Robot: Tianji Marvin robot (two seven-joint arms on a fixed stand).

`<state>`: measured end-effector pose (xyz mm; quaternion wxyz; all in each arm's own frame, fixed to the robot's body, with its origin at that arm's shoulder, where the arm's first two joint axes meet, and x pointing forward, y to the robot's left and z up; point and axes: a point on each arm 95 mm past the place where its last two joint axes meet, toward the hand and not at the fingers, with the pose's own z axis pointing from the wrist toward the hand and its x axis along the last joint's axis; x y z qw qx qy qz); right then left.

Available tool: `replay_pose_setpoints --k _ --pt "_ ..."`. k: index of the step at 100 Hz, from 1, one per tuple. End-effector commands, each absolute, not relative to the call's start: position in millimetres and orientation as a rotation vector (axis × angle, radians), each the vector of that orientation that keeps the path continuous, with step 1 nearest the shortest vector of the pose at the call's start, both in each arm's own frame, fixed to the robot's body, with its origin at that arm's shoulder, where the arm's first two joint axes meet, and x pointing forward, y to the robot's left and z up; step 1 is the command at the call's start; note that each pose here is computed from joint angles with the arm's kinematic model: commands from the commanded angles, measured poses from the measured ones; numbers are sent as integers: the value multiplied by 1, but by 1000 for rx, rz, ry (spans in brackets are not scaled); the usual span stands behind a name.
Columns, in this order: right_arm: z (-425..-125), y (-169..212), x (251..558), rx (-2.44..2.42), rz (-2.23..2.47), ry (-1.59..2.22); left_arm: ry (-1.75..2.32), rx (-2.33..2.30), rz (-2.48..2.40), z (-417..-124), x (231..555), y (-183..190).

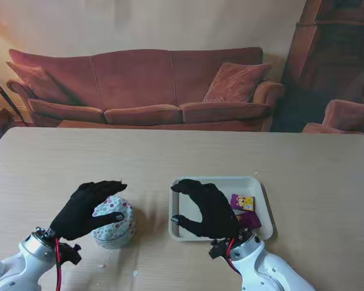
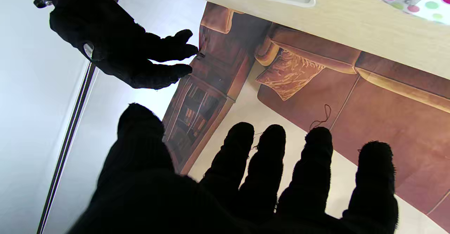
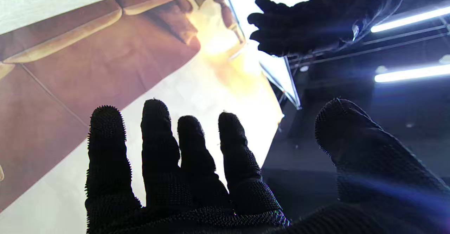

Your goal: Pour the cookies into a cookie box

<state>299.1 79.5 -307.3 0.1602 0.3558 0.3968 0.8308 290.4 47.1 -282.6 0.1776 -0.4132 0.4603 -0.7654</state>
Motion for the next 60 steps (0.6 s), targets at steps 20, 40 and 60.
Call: replay_pose_setpoints --k 20,40,60 --pt "-312 83 295 1034 2367 1168 1324 -1173 -2164 -282 290 43" --pt "-307 82 293 1024 2361 1145 1332 -1177 -2167 -283 291 41" --pt "-306 80 291 1031 2354 1135 1314 -1166 -2146 -280 293 47"
